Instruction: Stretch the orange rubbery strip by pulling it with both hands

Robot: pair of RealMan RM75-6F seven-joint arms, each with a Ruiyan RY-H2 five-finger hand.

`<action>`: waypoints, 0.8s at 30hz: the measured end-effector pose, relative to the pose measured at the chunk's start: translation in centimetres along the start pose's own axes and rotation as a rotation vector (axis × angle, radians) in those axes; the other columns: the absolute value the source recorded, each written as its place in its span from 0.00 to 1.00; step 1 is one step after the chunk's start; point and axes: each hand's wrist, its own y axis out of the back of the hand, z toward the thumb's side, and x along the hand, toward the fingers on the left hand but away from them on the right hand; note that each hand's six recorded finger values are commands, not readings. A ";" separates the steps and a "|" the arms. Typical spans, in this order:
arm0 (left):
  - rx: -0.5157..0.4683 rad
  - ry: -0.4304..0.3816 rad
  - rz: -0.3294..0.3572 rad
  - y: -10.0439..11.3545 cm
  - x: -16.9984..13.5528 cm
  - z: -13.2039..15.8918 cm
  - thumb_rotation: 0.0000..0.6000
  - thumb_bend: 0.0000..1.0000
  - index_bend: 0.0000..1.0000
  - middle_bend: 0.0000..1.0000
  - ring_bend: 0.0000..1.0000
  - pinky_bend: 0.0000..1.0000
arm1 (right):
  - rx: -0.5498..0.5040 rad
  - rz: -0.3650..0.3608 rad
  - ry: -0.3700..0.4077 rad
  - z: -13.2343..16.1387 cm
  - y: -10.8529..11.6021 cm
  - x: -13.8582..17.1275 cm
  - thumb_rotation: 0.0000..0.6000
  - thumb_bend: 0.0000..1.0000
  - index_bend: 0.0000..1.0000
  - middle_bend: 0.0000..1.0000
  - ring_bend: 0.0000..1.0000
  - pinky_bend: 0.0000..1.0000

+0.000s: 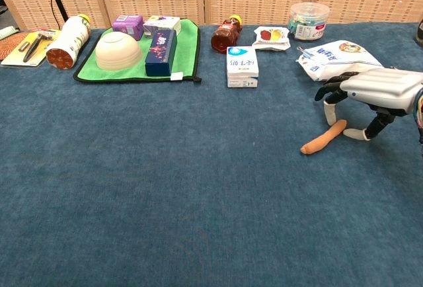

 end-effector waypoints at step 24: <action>0.051 -0.160 -0.032 -1.3 1.9 3.3 1.00 0.26 0.23 0.06 0.02 0.00 | -0.218 -0.097 -0.063 0.2 2.1 2.4 1.00 0.44 0.64 0.29 0.15 0.05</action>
